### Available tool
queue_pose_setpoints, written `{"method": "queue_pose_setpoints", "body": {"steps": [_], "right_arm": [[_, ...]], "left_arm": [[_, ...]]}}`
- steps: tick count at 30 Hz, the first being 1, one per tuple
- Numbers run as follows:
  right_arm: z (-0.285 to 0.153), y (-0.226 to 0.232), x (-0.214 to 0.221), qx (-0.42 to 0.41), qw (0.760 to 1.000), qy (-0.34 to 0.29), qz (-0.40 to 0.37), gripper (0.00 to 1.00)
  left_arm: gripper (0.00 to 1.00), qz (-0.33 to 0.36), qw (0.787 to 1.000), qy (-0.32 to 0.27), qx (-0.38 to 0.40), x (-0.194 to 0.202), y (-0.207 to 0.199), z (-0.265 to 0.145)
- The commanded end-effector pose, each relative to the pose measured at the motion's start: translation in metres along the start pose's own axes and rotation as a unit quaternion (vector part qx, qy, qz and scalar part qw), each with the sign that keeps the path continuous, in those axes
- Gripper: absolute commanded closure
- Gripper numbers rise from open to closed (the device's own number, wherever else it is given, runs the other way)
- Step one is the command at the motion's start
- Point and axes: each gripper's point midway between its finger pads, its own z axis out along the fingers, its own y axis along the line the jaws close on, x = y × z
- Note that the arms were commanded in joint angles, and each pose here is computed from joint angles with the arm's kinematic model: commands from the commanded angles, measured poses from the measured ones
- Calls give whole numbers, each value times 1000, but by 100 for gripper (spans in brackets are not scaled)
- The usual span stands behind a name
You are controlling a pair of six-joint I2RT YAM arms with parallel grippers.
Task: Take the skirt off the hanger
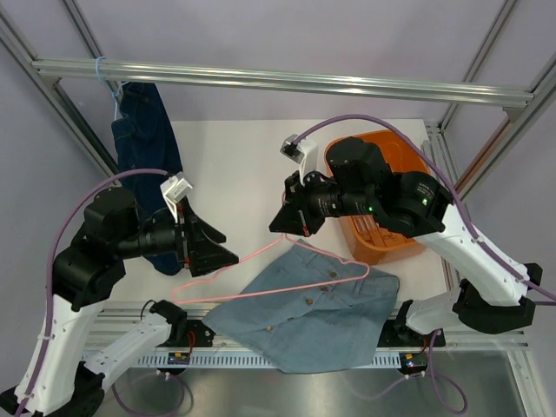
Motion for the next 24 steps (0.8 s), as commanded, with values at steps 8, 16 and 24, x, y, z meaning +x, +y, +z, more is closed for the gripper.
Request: {"method": "queue_pose_setpoints", "body": {"steps": [8,16,24], "right_arm": [[23,29,-15,-62,998,20,-24,100],[20,35,-27,-69,997,-2,-25,100],[-3,1,-47,46,996,-76,6,1]], "left_arm": [[13,41,991,27,121,16,-37,5],[100,20,996,46,73,31,-16,13],[100,17,996,-1,-85,14,26,1]]}}
